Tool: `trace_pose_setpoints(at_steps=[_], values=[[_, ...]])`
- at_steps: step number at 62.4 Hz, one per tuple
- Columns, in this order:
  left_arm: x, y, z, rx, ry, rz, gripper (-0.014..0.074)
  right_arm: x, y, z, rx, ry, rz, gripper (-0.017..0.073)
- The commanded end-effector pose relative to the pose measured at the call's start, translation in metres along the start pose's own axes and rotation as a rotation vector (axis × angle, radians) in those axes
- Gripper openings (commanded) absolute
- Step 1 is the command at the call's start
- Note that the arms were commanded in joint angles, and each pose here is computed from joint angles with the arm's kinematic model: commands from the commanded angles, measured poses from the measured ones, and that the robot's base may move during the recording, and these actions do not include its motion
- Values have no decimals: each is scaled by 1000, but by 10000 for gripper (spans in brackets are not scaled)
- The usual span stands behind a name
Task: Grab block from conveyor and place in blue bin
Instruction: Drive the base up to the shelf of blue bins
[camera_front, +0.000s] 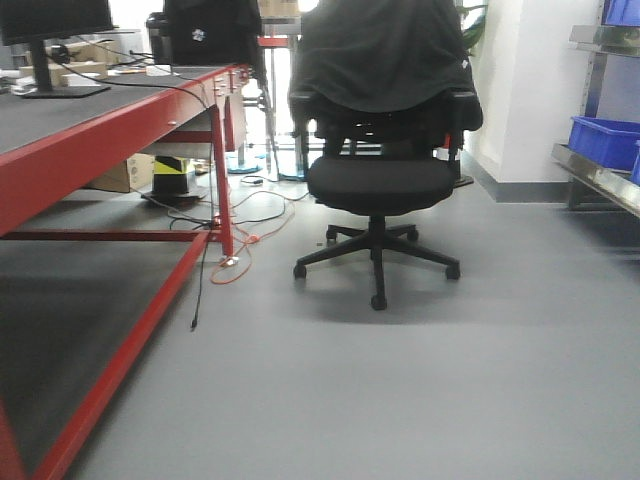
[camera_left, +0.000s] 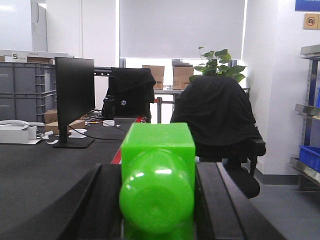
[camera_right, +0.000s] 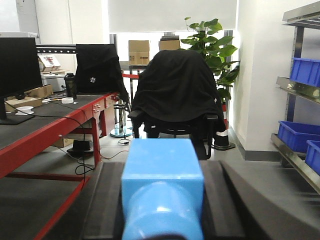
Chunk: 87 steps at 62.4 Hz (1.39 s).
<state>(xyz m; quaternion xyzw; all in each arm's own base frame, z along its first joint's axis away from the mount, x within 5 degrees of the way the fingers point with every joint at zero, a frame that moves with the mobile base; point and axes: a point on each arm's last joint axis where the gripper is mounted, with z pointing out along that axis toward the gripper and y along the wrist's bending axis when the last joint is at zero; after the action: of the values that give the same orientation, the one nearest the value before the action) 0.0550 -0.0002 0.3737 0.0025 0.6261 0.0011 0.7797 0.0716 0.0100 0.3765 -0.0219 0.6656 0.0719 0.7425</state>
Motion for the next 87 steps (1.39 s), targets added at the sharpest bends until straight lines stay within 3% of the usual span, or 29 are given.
trace_pose_setpoints(at_steps=[1,87], values=[[-2,0,-1,-4,-22,-2,-111,-2,0,-1,3,-25,-5,-154],[-2,0,-1,-4,-22,-2,-111,-2,0,-1,3,-25,-5,-154]])
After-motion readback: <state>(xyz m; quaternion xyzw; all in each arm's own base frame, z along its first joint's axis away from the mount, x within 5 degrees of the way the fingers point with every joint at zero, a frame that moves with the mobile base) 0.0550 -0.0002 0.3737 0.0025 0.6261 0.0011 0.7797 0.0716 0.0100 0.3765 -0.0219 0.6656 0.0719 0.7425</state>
